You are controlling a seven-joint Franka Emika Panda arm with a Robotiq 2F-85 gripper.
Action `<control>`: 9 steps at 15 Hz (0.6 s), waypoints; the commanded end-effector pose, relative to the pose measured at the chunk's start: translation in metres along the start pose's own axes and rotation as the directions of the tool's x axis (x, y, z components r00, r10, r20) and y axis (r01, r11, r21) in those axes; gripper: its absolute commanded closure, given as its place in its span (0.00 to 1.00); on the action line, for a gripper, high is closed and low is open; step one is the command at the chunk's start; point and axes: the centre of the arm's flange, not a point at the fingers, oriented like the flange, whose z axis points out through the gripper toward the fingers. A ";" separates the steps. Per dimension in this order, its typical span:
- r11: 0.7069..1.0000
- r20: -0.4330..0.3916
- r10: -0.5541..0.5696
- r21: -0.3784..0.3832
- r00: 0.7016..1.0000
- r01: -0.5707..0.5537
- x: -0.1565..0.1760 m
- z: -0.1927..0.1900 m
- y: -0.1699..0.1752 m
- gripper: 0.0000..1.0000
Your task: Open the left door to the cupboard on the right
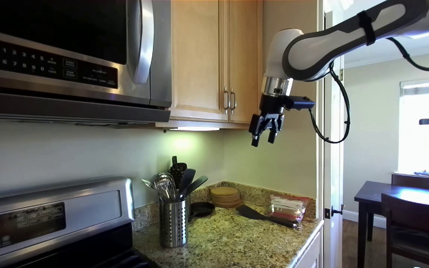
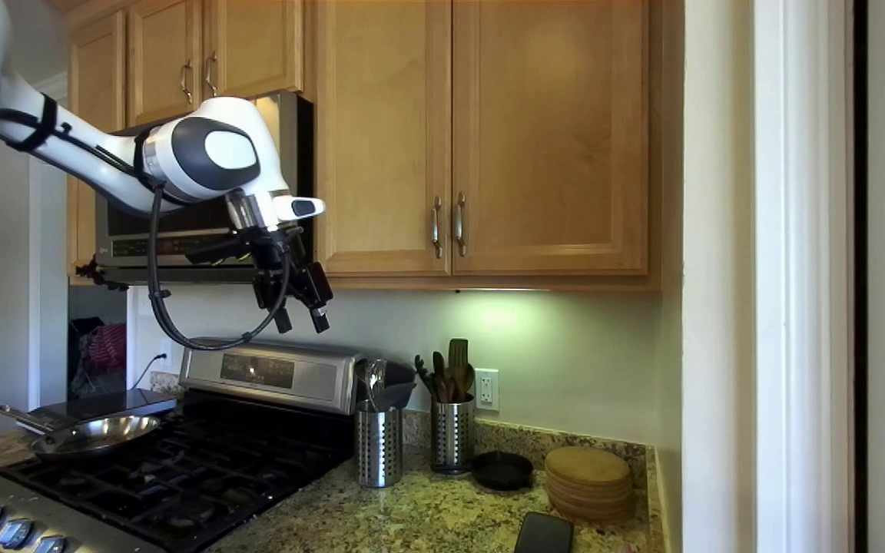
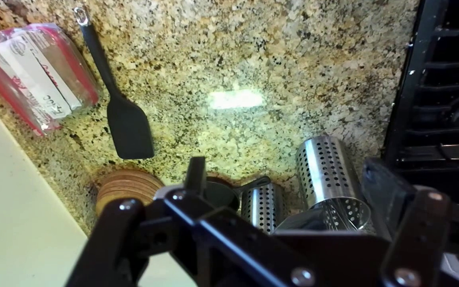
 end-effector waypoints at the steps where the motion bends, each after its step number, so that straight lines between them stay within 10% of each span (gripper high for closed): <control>1: 0.999 -0.066 0.052 0.008 0.996 -0.052 0.029 0.004 0.004 0.00; 9: 0.993 -0.312 0.111 -0.013 0.944 -0.121 0.105 -0.002 0.031 0.00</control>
